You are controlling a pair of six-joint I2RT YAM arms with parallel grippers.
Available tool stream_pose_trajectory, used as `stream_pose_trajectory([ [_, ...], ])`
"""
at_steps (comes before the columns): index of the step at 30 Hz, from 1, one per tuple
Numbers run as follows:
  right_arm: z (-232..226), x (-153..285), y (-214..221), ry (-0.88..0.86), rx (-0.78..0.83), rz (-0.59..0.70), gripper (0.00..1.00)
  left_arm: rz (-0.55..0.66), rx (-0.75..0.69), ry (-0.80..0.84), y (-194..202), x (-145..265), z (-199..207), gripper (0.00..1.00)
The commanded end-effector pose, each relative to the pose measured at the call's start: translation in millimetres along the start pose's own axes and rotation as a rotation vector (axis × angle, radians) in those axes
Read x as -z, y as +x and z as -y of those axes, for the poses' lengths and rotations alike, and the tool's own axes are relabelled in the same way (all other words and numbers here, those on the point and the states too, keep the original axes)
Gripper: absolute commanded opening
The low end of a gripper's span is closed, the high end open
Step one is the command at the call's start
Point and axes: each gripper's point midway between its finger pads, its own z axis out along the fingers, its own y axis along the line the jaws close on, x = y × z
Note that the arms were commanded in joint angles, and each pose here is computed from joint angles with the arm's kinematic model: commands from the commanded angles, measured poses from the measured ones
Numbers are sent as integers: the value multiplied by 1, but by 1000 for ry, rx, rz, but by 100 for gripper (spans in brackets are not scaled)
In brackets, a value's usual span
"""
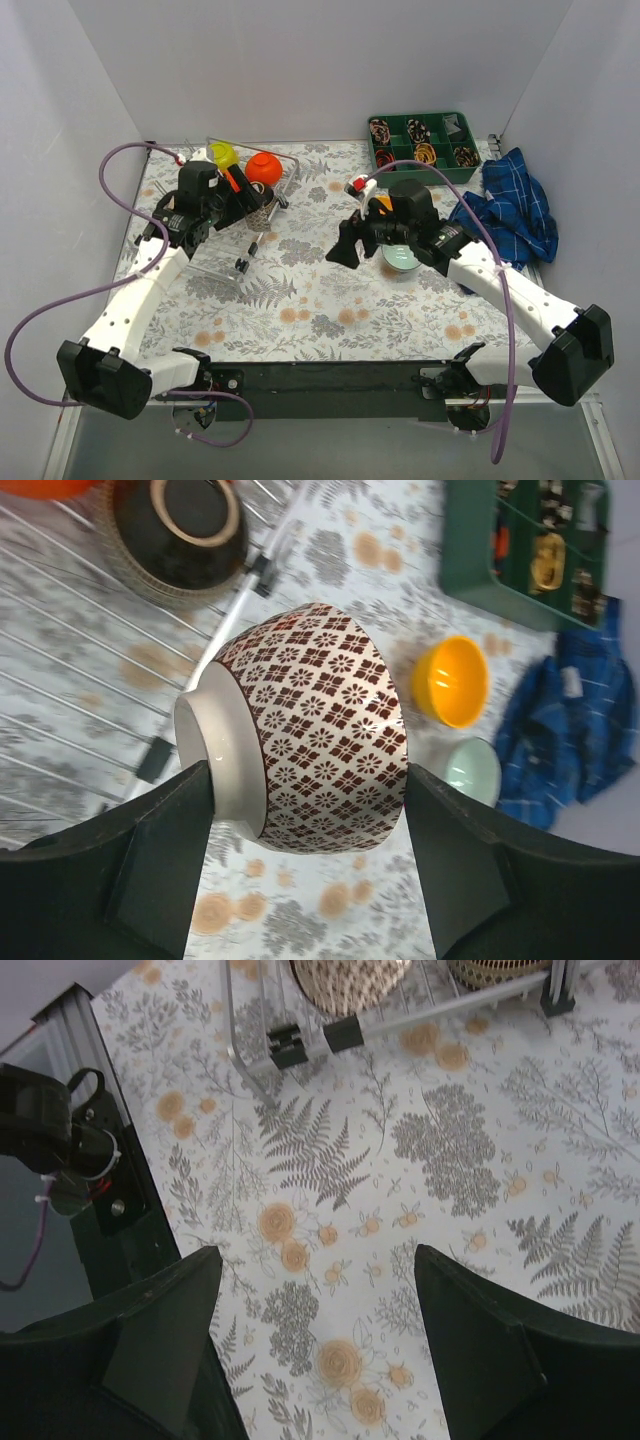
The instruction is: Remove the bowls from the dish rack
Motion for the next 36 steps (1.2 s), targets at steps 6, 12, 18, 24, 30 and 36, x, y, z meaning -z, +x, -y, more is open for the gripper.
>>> stream_pose_trajectory([
  [6, -20, -21, -83, -137, 100, 225, 84, -94, 245, 455, 16, 31, 77, 20],
  [12, -23, -41, -94, -187, 112, 223, 83, -149, 323, 537, 30, 35, 89, 20],
  [18, -23, -62, -87, -214, 103, 184, 78, -181, 347, 586, 40, 37, 102, 20],
  [24, -31, -66, -85, -240, 108, 171, 36, -195, 352, 597, 51, 34, 105, 20],
  [30, -26, -56, -74, -176, 121, 132, 1, -176, 335, 590, 53, 33, 100, 31],
  [36, 3, -36, -43, 12, 169, 9, 1, -86, 236, 499, 42, 30, 85, 72],
])
